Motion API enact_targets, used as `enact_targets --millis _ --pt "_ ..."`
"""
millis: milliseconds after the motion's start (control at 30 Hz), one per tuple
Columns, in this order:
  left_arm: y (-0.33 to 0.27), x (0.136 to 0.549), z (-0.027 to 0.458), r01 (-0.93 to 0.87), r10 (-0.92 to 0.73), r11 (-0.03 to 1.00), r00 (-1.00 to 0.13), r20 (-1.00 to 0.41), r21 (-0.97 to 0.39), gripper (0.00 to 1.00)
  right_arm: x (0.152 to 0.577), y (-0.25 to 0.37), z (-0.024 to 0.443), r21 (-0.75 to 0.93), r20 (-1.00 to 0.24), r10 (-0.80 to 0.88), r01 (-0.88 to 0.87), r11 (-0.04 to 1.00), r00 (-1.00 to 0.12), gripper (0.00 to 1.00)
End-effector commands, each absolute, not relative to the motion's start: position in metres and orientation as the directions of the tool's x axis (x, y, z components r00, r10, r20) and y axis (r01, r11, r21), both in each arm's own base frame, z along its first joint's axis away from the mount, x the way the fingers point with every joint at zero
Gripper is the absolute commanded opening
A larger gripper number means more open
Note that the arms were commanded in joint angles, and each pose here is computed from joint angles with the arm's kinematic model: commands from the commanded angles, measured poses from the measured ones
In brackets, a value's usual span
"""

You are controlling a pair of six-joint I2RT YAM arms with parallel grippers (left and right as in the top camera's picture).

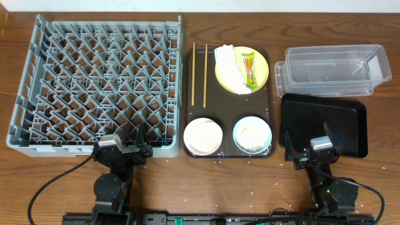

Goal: Sort waste into correct bins and load items into the dishwasher
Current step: 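Reach the right gripper to the yellow plate and grasp napkin and wrapper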

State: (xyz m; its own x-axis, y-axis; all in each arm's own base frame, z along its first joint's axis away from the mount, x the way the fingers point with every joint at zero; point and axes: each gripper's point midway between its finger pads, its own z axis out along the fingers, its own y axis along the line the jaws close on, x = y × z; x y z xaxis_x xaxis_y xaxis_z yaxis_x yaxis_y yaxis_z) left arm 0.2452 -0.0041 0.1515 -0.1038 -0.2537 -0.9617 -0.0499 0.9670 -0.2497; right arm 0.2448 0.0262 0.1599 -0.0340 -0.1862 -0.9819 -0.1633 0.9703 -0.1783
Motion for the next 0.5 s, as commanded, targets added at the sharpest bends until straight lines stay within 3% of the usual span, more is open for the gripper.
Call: enact_targets --millis 0,133,267,367,467 --pt "0.005 0.244 0.134 -0.099 -0.173 0.982 -0.15 -0.973 -0.159 0.93 0.245 0.025 0.159 -0.185 -0.981 -0.192 -0.157 0.97 -0.037 0.99" --pt "0.004 0.244 0.135 -0.096 -0.181 0.981 -0.149 -0.972 -0.168 0.93 0.244 0.031 0.166 -0.187 -0.982 -0.191 -0.186 0.965 -0.001 0.99" --pt "-0.009 0.244 0.187 0.01 -0.202 0.979 -0.006 -0.979 -0.202 0.93 0.232 0.063 0.21 -0.202 -0.974 -0.152 -0.343 0.917 0.168 0.99" --pt "-0.008 0.236 0.242 0.024 -0.233 0.972 0.052 -0.971 -0.232 0.93 0.228 0.061 0.252 -0.126 -0.985 -0.078 -0.34 0.932 0.151 0.99" --pt "-0.009 0.235 0.271 0.005 -0.307 0.952 -0.031 -0.951 -0.307 0.93 0.237 0.062 0.284 -0.1 -0.994 -0.076 -0.357 0.929 0.08 0.99"
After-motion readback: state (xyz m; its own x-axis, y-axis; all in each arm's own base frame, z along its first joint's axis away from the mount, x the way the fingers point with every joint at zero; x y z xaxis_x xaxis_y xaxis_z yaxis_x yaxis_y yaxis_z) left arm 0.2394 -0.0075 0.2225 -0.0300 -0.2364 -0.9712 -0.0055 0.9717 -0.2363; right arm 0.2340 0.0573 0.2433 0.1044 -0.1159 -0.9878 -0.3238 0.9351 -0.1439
